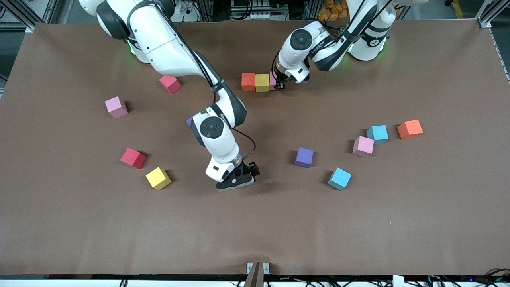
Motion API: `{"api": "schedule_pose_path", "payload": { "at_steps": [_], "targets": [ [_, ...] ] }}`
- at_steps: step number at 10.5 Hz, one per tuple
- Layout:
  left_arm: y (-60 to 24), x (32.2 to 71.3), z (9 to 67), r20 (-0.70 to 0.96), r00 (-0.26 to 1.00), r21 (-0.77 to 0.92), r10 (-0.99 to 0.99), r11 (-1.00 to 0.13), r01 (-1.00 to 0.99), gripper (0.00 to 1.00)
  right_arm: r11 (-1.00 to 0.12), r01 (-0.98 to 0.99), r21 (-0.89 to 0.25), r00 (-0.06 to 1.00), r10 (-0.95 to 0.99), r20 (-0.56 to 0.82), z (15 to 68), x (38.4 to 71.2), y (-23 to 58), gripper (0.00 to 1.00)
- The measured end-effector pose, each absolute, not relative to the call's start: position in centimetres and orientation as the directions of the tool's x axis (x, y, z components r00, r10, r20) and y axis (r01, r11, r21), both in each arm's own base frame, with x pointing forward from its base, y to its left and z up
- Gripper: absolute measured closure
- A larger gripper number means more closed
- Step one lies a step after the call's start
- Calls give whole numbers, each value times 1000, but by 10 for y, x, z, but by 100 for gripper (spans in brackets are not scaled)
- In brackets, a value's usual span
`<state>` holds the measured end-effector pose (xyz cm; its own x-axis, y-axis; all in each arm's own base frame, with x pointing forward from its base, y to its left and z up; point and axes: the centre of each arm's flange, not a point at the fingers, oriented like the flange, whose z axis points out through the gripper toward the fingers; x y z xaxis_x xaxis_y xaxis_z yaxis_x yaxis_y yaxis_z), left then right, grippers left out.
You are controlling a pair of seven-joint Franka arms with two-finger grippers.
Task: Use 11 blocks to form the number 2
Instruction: 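Grasp the green cube with the right gripper while the left gripper holds pink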
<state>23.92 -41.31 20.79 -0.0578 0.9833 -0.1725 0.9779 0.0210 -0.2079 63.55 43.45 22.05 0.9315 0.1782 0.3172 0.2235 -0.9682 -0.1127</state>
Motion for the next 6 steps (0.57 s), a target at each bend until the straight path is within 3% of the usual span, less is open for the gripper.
{"api": "schedule_pose_path", "payload": {
  "at_steps": [6],
  "targets": [
    [-413,237,200,-179,-53,-222,983,12,975,37,-982,144,-119,949,103,299,212,638,426,0]
  ]
}}
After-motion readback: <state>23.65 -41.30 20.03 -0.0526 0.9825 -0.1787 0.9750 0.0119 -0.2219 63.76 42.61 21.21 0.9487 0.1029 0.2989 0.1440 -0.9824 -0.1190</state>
